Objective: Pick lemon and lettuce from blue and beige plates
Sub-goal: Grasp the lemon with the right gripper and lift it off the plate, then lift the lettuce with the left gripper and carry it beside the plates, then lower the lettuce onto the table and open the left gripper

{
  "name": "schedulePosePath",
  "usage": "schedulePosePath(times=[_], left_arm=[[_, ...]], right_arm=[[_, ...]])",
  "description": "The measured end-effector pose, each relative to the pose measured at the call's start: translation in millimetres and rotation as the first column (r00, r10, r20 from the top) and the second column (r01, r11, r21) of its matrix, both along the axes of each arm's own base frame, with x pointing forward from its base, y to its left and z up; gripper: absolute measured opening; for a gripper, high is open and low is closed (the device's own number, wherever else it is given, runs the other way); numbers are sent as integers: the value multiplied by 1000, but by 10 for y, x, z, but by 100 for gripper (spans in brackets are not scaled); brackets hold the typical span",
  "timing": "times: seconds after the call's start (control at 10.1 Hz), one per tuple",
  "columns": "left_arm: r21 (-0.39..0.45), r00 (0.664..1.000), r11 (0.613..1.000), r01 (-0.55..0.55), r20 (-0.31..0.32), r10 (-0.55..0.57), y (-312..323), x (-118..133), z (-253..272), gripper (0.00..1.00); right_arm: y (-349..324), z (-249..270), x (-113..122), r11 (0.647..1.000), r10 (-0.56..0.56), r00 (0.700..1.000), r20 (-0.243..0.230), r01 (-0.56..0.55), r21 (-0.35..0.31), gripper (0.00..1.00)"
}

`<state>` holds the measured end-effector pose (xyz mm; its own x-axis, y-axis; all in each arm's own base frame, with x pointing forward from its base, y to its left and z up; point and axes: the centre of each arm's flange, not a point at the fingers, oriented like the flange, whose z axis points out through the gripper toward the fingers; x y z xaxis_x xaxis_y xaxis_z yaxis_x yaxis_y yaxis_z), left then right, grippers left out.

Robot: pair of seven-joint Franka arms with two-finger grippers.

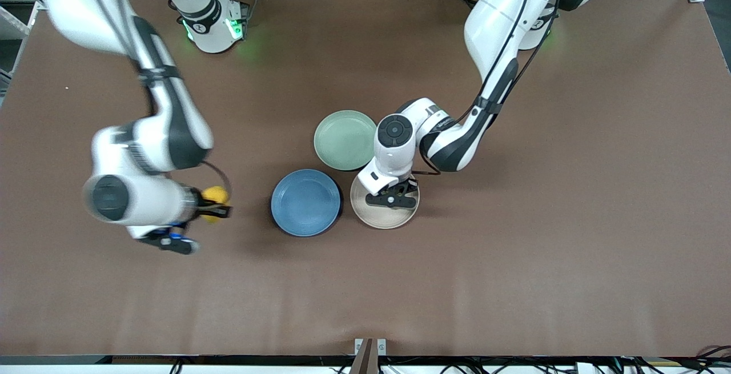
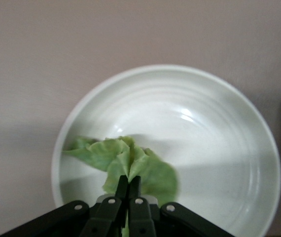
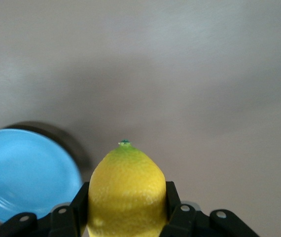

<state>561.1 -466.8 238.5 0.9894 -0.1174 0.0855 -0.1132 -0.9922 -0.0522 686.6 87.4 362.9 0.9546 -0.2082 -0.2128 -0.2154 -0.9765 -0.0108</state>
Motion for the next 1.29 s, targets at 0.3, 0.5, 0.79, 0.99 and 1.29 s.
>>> schedulePosePath(times=[0.3, 0.5, 0.79, 0.99, 1.29], left_arm=[[42, 993, 993, -111, 38, 109, 629, 321, 1271, 3], [84, 986, 982, -168, 15, 167, 1253, 552, 1532, 3], [125, 977, 975, -185, -85, 196, 2341, 911, 1323, 3], [101, 961, 976, -194, -180, 210, 3079, 1063, 1003, 3], [86, 938, 972, -220, -254, 235, 3440, 1143, 422, 14]], right_arm=[[-1185, -237, -123, 995, 72, 997, -29, -70, 73, 63], [-1569, -666, -271, 993, 94, 996, -9, -93, 80, 63], [-1871, -1217, -492, 996, 67, 997, 35, -69, 48, 63], [-1867, -1355, -528, 997, 66, 997, 35, -67, 47, 63], [-1855, -1530, -560, 996, 66, 998, 16, -67, 52, 63]])
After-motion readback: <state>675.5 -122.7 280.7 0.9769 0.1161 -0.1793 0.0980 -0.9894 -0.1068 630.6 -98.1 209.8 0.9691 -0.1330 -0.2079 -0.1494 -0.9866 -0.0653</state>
